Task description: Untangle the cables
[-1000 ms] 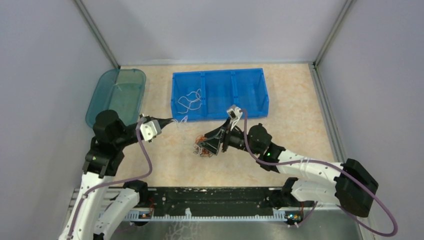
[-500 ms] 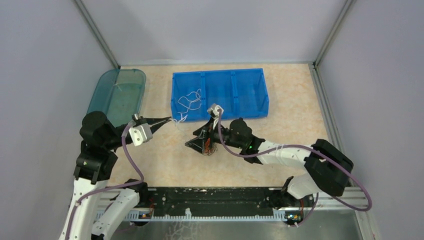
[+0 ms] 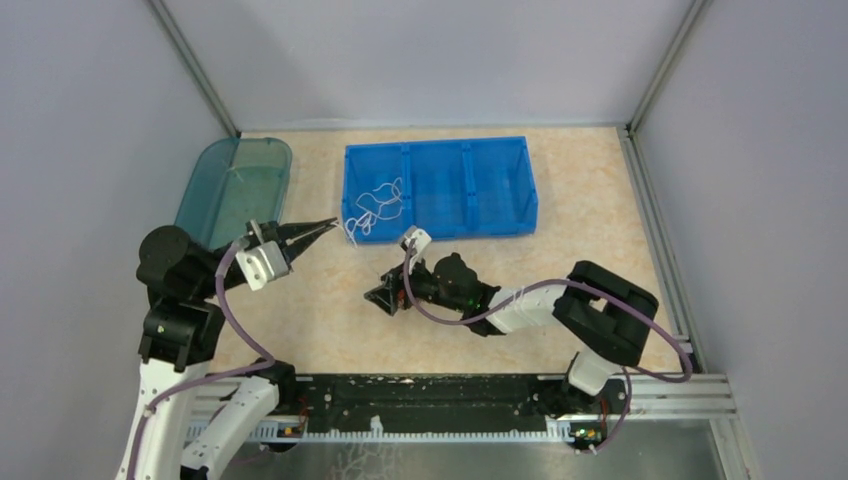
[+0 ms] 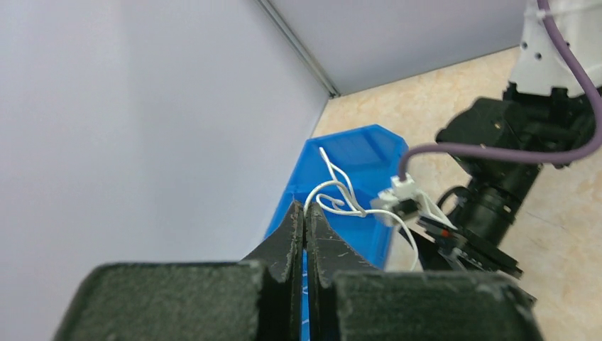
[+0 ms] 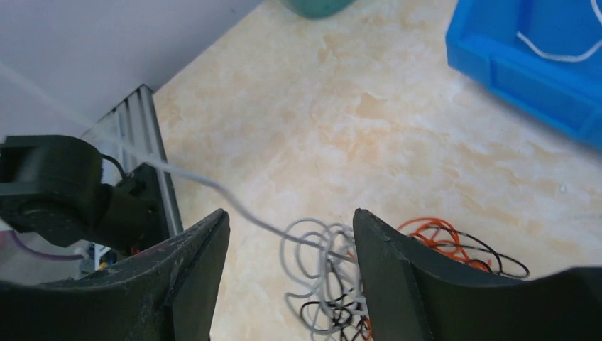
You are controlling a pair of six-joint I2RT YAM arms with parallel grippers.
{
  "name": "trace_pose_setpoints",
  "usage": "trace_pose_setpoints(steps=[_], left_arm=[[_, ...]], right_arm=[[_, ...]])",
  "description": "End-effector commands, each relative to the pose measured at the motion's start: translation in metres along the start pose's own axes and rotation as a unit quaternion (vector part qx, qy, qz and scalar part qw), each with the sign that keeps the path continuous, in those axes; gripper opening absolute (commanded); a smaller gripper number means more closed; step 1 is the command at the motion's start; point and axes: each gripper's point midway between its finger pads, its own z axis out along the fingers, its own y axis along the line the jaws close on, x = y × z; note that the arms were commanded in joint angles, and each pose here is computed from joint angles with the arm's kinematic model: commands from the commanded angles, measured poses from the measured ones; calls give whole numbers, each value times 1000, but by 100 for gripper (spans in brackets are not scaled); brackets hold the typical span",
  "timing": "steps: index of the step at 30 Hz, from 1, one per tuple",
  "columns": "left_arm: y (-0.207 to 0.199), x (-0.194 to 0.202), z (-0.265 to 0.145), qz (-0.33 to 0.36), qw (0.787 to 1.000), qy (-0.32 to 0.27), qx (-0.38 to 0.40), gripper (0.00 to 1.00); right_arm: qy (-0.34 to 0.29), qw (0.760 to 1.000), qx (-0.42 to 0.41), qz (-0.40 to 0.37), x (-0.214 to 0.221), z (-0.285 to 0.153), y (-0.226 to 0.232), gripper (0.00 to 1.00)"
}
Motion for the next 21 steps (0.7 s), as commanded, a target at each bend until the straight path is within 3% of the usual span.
trace_pose_setpoints(steps=[1, 11, 16, 21], left_arm=[[25, -46, -3, 54, 996, -52, -39, 1], [78, -113, -10, 155, 973, -116, -128, 1], [109, -152, -16, 229, 945, -148, -179, 0], [120, -181, -16, 298, 924, -161, -178, 0]], right_arm=[[-31, 999, 13, 10, 9, 0, -12, 65], [-17, 999, 41, 30, 42, -15, -30, 64], [-3, 997, 63, 46, 52, -18, -38, 63], [5, 996, 71, 49, 63, -26, -42, 62]])
